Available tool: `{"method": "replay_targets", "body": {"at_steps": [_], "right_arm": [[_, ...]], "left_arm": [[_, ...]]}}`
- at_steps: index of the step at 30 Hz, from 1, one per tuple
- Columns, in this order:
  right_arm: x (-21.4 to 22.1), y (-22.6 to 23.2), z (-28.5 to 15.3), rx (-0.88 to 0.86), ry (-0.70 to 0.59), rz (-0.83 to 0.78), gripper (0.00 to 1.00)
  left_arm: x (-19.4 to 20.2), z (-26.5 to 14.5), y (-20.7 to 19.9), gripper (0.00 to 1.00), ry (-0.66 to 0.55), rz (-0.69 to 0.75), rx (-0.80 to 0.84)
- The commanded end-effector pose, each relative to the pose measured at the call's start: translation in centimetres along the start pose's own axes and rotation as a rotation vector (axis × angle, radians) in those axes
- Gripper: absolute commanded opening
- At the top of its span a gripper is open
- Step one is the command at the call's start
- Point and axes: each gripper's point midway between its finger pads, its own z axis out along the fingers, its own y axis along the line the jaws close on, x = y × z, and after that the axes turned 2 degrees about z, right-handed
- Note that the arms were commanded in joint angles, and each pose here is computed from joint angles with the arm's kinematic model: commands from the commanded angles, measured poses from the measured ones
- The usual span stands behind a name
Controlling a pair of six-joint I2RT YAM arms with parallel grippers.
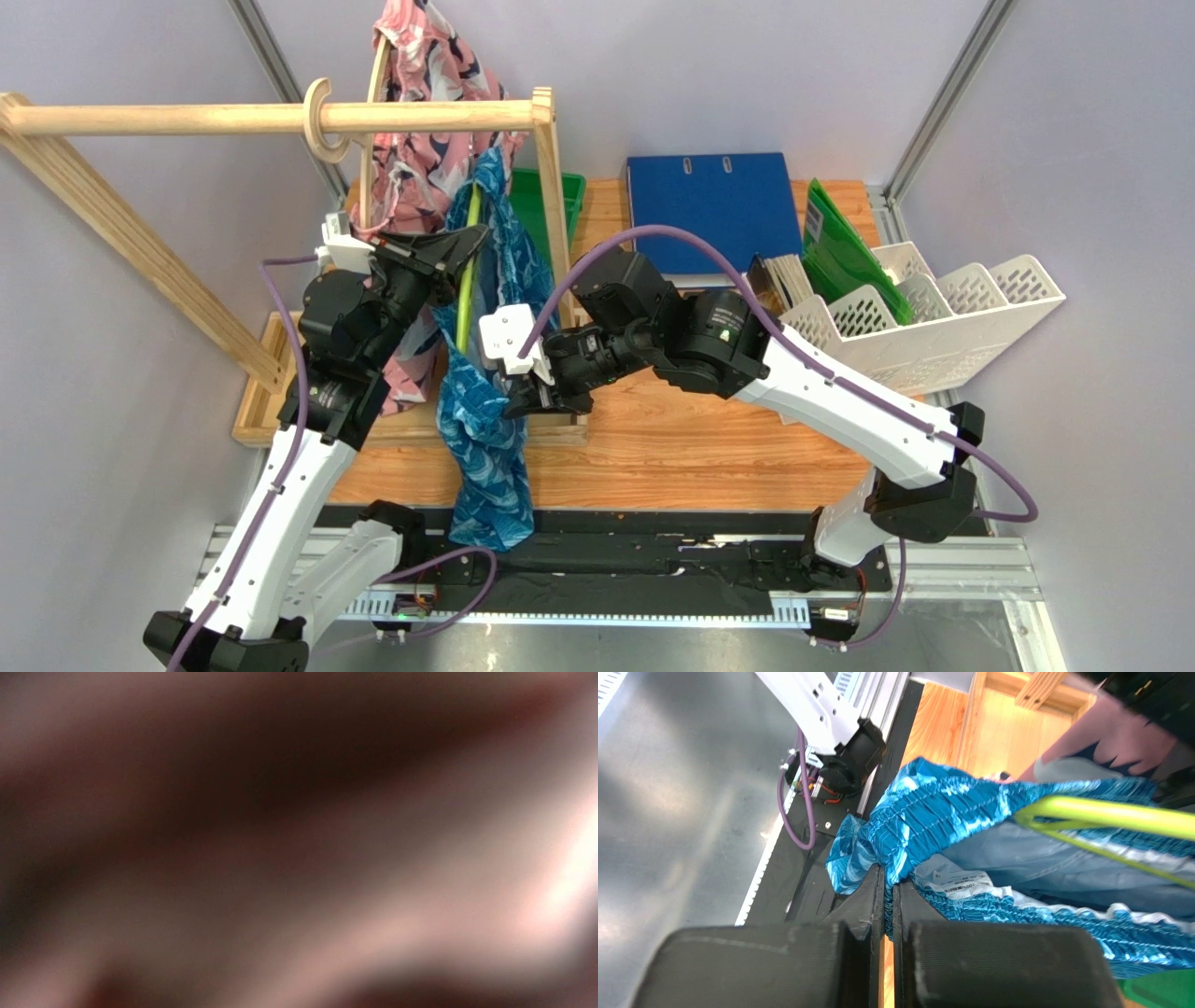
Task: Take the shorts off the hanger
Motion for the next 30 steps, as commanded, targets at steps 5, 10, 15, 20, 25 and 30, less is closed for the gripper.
{"method": "replay_targets", "body": {"at_steps": [5, 10, 15, 20, 25, 30], "right_arm": [[1.9, 2.4, 1.0, -0.140, 0.074, 0.058, 0.00], [3.5, 2.8, 1.8, -0.162, 0.130, 0.102, 0.00], [5.8, 1.8, 2.6, -0.095, 0.172, 0.122, 0.00], [5.5, 2.4, 3.4, -0.116, 0.157, 0.146, 0.00], [5.5, 2.2, 3.7, -0.081, 0.170, 0.134, 0.00], [6.4, -0.3, 3.6, 0.061, 0.138, 0.159, 0.00]], "left_arm": [[-3.6, -2.0, -5.8, 0.00, -0.171, -0.026, 0.155], [-4.0, -2.6, -6.1, 0.00, -0.192, -0.042, 0.157], [-3.5, -2.9, -5.4, 0.00, -0.167, -0.101, 0.121], [-4.0, -3.0, -5.6, 0.00, -0.193, -0.100, 0.118], [-3.8, -2.4, -5.3, 0.00, -0.179, -0.143, 0.116], [-2.2, -3.1, -3.8, 0.00, -0.101, -0.195, 0.044]]}}
